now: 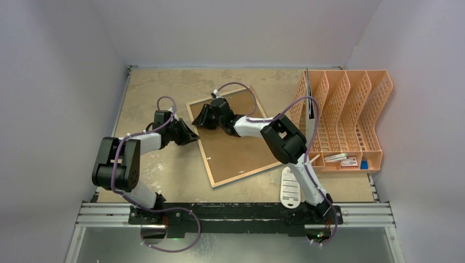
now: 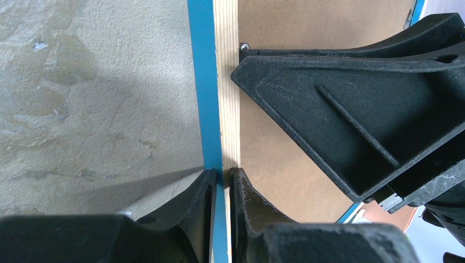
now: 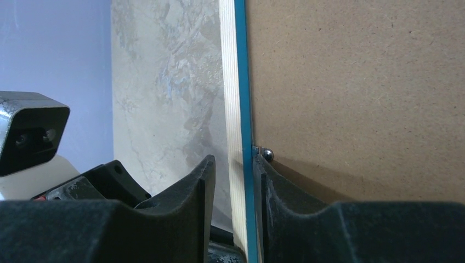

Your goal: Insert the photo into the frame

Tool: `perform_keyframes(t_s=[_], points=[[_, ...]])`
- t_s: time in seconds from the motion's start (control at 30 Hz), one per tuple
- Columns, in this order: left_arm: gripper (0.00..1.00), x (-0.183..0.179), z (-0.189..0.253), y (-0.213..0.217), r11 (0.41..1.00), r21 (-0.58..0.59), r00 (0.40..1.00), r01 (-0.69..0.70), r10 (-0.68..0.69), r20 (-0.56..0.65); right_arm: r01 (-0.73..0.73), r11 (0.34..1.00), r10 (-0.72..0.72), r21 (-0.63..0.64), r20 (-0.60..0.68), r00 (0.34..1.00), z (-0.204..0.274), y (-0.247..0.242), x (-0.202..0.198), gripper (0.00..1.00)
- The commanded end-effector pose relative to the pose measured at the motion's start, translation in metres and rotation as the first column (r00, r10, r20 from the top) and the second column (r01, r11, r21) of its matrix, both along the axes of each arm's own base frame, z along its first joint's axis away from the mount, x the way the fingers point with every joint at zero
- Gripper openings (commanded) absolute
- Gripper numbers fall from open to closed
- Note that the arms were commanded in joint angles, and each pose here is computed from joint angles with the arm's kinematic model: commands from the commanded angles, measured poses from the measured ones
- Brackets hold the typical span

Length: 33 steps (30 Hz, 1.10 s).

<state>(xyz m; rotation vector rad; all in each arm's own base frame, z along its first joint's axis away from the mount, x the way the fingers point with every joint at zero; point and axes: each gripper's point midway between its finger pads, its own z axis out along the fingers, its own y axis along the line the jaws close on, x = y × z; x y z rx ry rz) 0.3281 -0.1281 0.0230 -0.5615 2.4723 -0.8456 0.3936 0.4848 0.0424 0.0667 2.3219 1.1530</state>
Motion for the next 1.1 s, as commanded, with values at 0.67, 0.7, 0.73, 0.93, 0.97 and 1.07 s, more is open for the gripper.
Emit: perform_keyframes(t_s=[0.67, 0.7, 0.73, 0.93, 0.97, 1.07], points=[[0.31, -0.036, -0.038, 0.015, 0.993, 0.118, 0.984, 0.015, 0.006, -0.18, 0.037, 0.998, -0.031, -0.059, 0.106, 0.994, 0.089, -0.063, -0.001, 0.43], [0.36, -0.033, -0.037, 0.014, 0.993, 0.114, 0.986, 0.021, -0.001, -0.168, 0.047, 0.995, -0.038, -0.084, 0.11, 0.993, 0.089, -0.073, -0.003, 0.43], [0.39, -0.03, -0.036, 0.012, 0.994, 0.107, 0.987, 0.03, -0.012, -0.16, 0.053, 0.992, -0.039, -0.11, 0.121, 0.992, 0.089, -0.084, -0.005, 0.43], [0.43, -0.012, -0.031, 0.005, 0.994, 0.083, 0.992, 0.065, -0.055, -0.117, -0.064, 0.949, 0.116, -0.309, 0.151, 0.982, 0.071, -0.132, -0.046, 0.46], [0.41, -0.009, -0.03, 0.005, 0.994, 0.086, 0.992, 0.061, -0.051, -0.114, -0.08, 0.938, 0.138, -0.338, 0.151, 0.979, 0.066, -0.14, -0.053, 0.46], [0.32, -0.003, -0.032, 0.008, 0.993, 0.103, 0.989, 0.049, -0.034, -0.142, -0.115, 0.906, 0.168, -0.406, 0.097, 0.981, 0.043, -0.164, -0.078, 0.47]])
